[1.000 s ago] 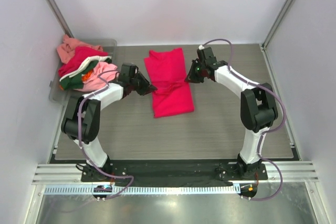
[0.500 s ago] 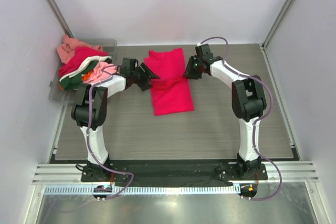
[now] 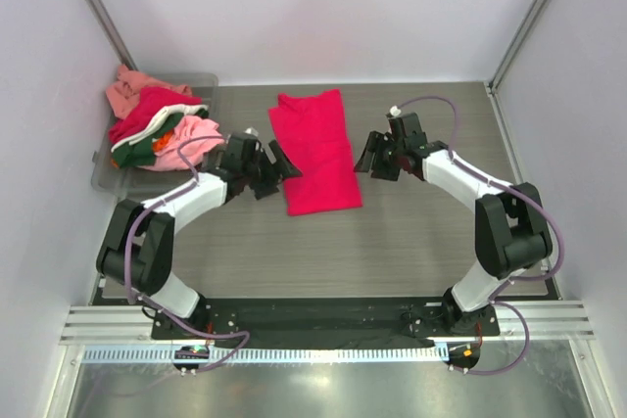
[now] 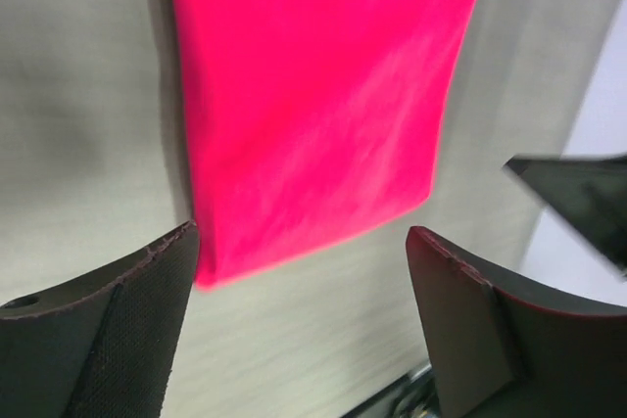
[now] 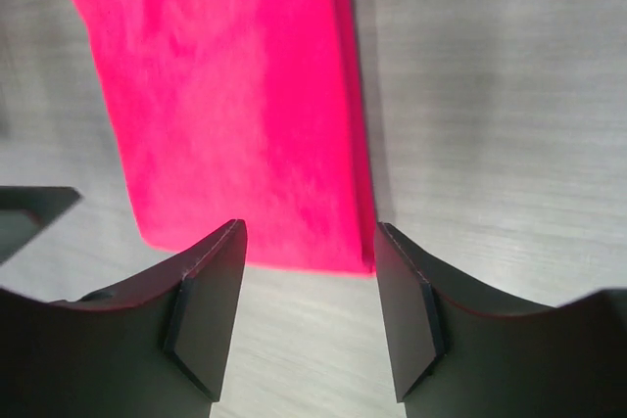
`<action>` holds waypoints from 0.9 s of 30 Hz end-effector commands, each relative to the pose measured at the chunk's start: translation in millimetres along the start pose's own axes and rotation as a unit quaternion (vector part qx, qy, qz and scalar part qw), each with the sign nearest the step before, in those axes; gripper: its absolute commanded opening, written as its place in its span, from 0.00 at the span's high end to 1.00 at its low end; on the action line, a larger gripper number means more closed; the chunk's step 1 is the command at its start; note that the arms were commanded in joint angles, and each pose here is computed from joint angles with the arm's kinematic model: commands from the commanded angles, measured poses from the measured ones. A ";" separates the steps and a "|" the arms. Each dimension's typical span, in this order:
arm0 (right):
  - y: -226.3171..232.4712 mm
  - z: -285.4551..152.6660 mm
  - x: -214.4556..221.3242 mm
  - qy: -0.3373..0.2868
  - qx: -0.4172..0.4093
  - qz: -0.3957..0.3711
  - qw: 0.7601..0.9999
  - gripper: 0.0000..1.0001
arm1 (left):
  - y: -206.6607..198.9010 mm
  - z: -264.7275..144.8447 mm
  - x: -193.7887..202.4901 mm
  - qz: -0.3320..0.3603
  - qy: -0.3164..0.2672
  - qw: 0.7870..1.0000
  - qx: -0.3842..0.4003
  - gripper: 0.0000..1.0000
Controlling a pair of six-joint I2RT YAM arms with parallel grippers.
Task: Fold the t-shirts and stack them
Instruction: Fold the tshirt
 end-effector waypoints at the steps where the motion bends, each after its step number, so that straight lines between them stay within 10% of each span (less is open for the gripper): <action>1: -0.5 -7.8 21.9 0.009 -0.035 -0.012 0.999 0.40 | 13.7 -5.5 26.1 0.030 0.001 0.999 -0.022 0.14; 21: -20.3 33.0 81.4 0.081 -0.060 0.013 0.995 0.60 | 53.4 1.1 60.5 0.025 0.023 0.998 -0.052 0.39; 27: -20.1 32.7 83.8 0.080 -0.060 0.006 0.995 0.92 | 63.8 7.3 64.5 0.020 0.030 0.997 -0.062 0.43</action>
Point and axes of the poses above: each gripper's point midway between its finger pads, its own z axis out along the fingers, its own y axis along the line the jaws close on, x = y × z, the point moved 8 cm from there along -z, back along the fingers, and after that the axes turned 11 degrees about -z, right-handed, at the moved point
